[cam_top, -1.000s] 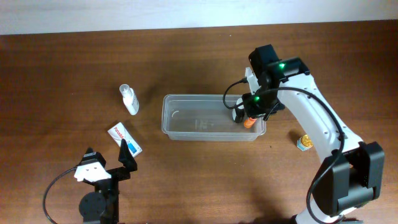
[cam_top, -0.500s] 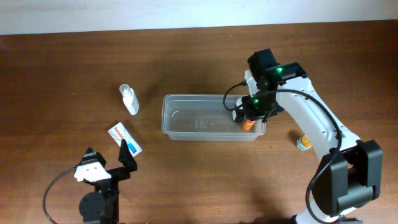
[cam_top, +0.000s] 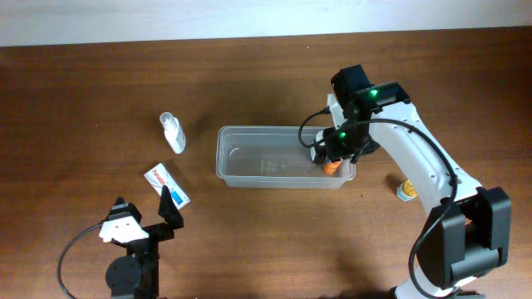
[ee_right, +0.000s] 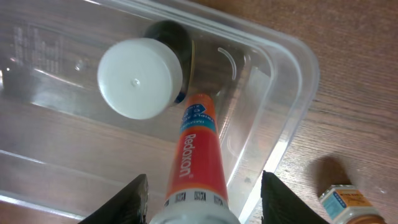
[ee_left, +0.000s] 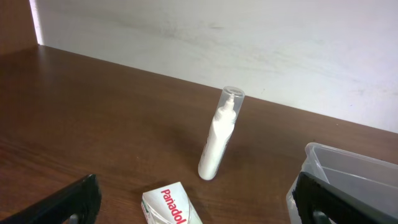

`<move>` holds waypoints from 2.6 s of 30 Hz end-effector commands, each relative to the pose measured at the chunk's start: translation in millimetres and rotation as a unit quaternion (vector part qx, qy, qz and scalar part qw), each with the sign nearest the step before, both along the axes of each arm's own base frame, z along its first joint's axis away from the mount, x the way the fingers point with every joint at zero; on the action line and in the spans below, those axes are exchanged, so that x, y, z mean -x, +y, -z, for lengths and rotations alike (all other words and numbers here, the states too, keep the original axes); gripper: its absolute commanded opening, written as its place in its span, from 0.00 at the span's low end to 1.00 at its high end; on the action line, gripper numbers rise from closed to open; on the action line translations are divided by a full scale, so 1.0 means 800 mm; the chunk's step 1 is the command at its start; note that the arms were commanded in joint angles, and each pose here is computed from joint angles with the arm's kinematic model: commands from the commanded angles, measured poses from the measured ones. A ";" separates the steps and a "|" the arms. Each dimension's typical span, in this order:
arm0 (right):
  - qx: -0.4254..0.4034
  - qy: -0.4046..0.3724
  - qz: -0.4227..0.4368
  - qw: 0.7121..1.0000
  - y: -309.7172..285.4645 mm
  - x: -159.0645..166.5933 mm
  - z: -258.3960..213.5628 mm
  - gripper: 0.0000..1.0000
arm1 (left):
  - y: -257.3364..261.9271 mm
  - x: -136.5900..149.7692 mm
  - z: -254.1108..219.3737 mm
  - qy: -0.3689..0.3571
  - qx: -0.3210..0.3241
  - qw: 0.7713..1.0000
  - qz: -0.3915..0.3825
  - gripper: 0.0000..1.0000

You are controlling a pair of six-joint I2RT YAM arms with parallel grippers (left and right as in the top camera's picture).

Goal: Pack container
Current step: 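Lower the orange tube beside the brown bottle and release, then raise right gripper and retract it to the right, then move left gripper over the white spray bottle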

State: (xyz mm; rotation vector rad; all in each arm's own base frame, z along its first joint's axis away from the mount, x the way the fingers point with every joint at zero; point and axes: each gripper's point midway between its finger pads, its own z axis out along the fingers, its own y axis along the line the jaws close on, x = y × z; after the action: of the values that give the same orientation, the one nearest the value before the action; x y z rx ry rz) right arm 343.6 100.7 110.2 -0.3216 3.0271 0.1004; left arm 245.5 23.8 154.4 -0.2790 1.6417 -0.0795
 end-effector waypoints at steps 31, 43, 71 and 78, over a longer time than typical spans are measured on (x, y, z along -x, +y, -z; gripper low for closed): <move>-0.003 -0.133 0.175 0.975 -0.159 -0.052 -0.197 0.99 | -0.001 0.000 0.003 0.004 -0.009 1.000 0.004 0.99; 0.006 -0.133 0.242 0.961 -0.224 -0.043 -0.197 0.98 | -0.001 0.000 0.003 0.004 -0.009 1.000 0.004 0.99; 0.007 -0.140 0.245 0.959 -0.228 -0.047 -0.199 0.98 | 0.010 0.000 -0.013 -0.022 -0.010 0.999 -0.022 1.00; 0.007 -0.140 0.245 0.959 -0.228 -0.047 -0.199 0.98 | -0.026 0.003 -0.064 -0.067 -0.010 0.996 0.060 1.00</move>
State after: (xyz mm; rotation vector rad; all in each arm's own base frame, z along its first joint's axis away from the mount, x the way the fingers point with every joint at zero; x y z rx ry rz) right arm 380.8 -78.7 258.5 0.3742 2.7604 0.0112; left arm 247.1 15.4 174.6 -0.2323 1.5705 -0.1251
